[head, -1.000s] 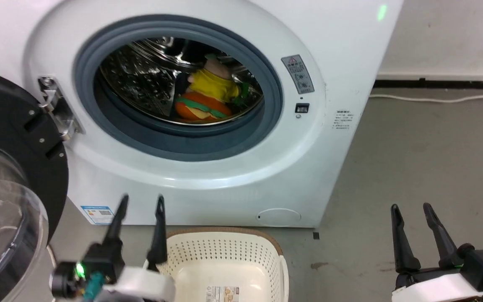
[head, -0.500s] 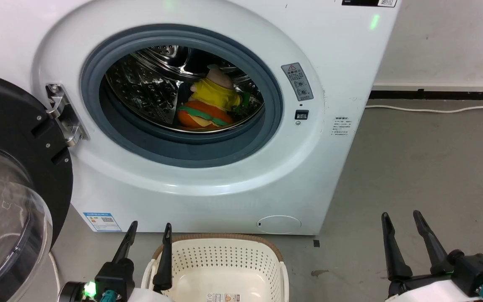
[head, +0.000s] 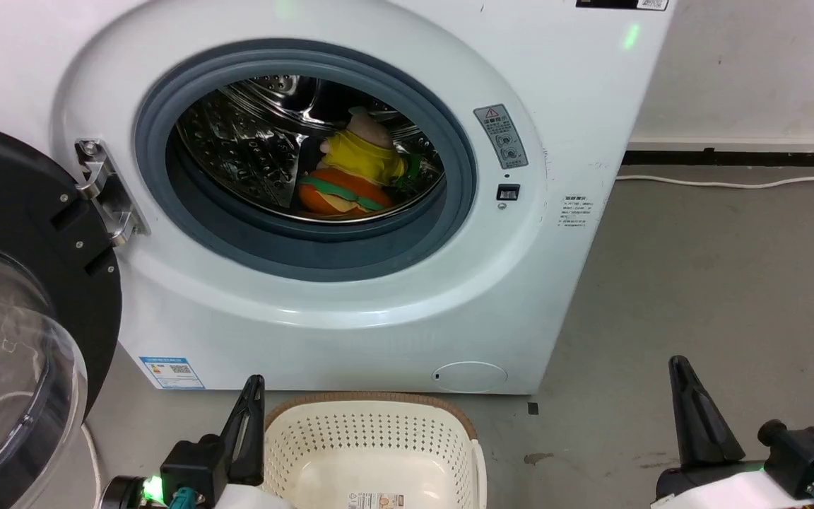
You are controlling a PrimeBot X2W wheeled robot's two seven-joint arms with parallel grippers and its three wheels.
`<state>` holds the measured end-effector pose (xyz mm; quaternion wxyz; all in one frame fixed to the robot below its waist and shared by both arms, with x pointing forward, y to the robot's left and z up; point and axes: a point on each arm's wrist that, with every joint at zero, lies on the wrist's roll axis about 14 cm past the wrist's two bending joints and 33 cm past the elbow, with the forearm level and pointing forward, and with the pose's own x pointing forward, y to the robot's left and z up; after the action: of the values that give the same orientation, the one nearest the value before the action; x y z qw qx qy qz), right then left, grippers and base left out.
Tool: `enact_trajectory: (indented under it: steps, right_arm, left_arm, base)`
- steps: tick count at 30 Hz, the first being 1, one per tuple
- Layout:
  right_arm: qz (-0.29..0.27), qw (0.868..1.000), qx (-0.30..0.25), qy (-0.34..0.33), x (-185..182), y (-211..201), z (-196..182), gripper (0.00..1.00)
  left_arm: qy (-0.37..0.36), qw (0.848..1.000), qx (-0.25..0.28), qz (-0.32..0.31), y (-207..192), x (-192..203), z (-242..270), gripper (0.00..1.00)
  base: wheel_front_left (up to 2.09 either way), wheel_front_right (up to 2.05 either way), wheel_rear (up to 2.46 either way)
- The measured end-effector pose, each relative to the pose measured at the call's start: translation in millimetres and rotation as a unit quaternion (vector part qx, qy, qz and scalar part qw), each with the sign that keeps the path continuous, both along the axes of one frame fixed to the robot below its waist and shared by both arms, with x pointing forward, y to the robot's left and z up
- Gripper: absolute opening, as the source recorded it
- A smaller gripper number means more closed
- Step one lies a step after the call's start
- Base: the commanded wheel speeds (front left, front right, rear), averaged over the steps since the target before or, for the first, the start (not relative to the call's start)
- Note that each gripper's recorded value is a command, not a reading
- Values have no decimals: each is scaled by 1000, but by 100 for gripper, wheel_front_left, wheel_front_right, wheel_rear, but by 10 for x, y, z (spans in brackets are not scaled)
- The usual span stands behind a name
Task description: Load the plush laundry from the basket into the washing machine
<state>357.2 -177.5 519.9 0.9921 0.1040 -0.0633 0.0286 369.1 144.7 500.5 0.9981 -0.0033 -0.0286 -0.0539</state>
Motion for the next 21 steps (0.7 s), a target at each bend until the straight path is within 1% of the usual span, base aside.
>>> enact_trajectory:
  steps: [21]
  right_arm:
    - [9, 1000, -20, 14, 15, 43, -17, 0]
  left_arm:
    - [7, 1000, 2, 10, 49, 4, 29, 0]
  base:
    - [0, 0, 0]
